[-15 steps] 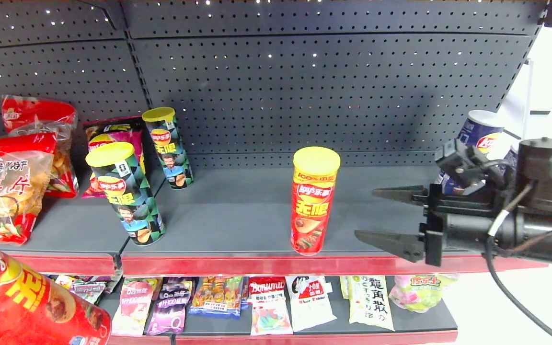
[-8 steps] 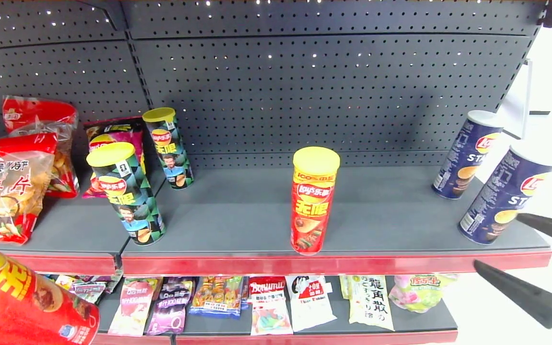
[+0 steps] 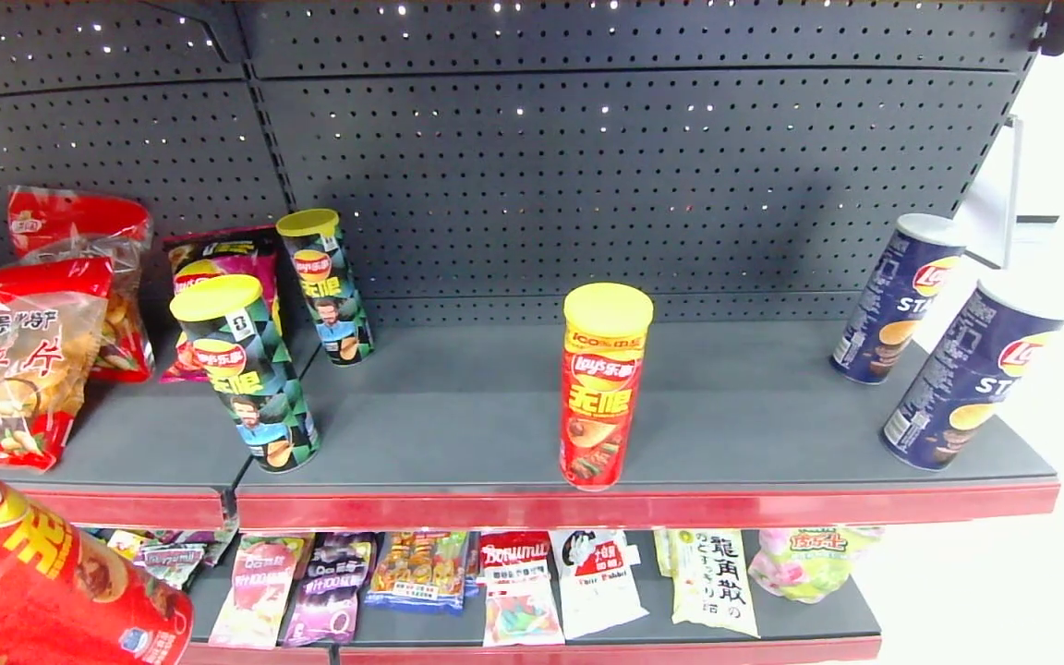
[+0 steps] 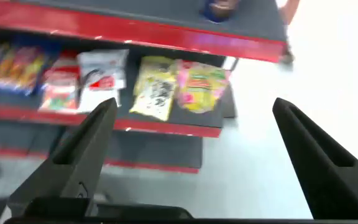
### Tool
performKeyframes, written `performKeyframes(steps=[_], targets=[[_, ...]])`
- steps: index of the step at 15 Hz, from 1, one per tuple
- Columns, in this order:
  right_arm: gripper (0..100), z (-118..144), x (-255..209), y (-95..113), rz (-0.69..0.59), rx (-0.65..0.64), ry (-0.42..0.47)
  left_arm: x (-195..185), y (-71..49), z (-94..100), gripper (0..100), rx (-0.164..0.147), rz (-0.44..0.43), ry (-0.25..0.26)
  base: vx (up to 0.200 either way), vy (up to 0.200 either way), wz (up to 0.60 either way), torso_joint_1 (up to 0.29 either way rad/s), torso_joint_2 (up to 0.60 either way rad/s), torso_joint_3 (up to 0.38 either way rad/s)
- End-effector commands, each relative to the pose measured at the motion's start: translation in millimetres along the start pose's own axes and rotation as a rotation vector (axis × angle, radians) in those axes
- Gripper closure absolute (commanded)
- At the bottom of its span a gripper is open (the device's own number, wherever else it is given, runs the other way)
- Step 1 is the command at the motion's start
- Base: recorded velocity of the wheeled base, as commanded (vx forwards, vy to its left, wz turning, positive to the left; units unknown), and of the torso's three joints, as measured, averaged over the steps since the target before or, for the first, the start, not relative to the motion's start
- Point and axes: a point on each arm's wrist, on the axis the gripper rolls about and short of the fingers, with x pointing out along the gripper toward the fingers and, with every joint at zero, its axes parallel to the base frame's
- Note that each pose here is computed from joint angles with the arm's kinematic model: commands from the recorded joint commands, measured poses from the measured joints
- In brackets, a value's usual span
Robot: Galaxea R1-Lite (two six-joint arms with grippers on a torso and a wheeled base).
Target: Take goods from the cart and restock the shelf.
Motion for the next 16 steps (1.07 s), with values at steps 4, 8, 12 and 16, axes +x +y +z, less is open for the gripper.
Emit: performKeyframes(steps=[4,8,12,16], targets=[[0,-47,38,12,-0.019,-0.024,-0.087,2,0.0,-0.9,100,0.001,-0.015,0.009,0.000,0.000,0.00,0.000,0.00,0.000],[0,-48,42,21,0.308,0.001,-0.147,2,0.0,-1.5,100,-0.001,-0.013,0.012,0.000,0.000,0.00,0.000,0.00,0.000],[0,-49,40,20,0.008,0.051,-0.145,2,0.0,-0.9,100,-0.002,-0.013,0.009,0.000,0.000,0.00,0.000,0.00,0.000],[0,-54,35,21,0.015,0.059,-0.224,2,0.0,-1.1,100,-0.001,-0.015,0.012,0.000,0.000,0.00,0.000,0.00,0.000]])
